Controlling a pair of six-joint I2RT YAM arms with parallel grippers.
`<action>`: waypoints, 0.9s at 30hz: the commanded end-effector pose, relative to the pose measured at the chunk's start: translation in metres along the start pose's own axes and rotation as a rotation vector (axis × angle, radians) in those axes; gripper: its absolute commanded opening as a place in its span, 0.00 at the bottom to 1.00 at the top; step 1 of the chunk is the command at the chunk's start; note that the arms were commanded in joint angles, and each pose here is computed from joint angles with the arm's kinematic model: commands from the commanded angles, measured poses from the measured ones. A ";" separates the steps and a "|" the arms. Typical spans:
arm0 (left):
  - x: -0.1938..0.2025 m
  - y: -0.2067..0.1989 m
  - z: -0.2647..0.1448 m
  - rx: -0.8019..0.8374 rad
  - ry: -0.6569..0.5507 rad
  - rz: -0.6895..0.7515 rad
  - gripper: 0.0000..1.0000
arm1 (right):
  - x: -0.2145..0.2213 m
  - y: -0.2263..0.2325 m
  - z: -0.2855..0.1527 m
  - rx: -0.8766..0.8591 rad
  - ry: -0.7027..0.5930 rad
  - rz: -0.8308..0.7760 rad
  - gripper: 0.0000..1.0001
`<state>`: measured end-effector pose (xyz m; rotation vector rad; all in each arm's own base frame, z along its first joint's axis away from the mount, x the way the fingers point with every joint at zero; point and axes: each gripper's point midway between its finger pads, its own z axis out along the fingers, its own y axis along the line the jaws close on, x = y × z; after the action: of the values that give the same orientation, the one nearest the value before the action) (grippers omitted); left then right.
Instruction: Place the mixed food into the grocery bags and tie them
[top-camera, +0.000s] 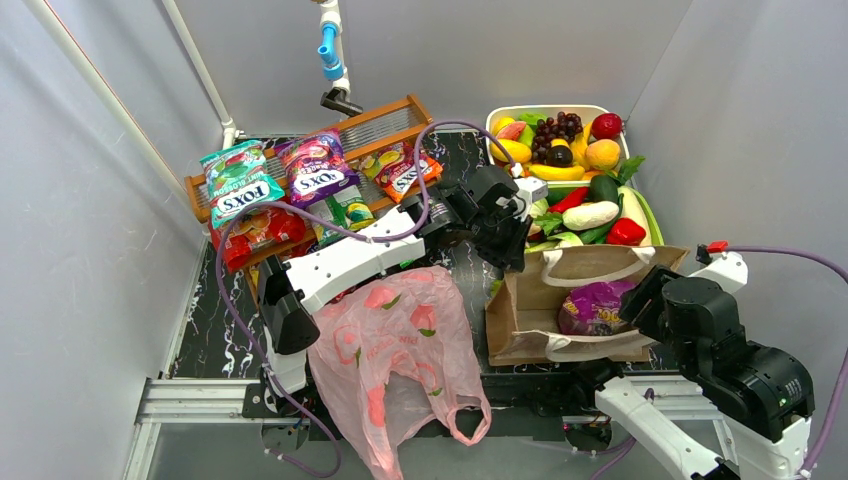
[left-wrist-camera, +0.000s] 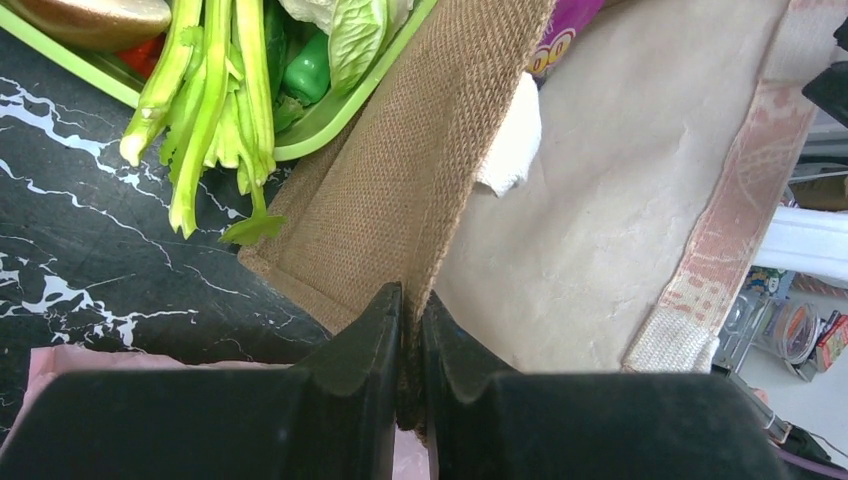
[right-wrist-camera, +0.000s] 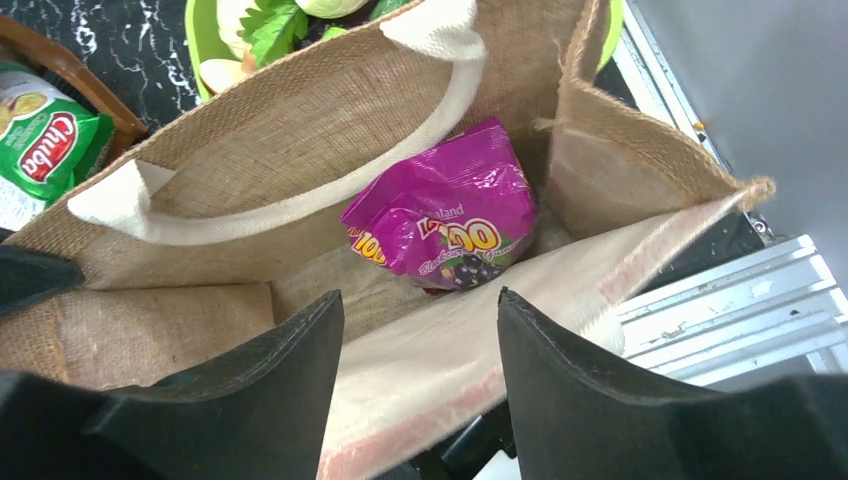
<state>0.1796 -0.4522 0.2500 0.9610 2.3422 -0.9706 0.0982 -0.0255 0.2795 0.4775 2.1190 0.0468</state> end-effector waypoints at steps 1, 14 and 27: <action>-0.011 -0.014 -0.028 0.023 -0.058 0.006 0.13 | -0.019 0.016 -0.010 -0.099 -0.060 0.017 0.67; -0.044 -0.011 -0.082 -0.108 -0.174 0.017 0.98 | -0.047 0.060 -0.039 -0.397 -0.165 0.018 0.71; -0.052 0.093 -0.232 -0.745 -0.354 -0.035 0.98 | -0.036 0.065 -0.032 -0.403 -0.119 0.027 0.71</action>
<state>0.2338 -0.3511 0.3831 0.5737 2.1358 -0.5292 0.1065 0.0216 0.3321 0.2562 1.9619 0.4016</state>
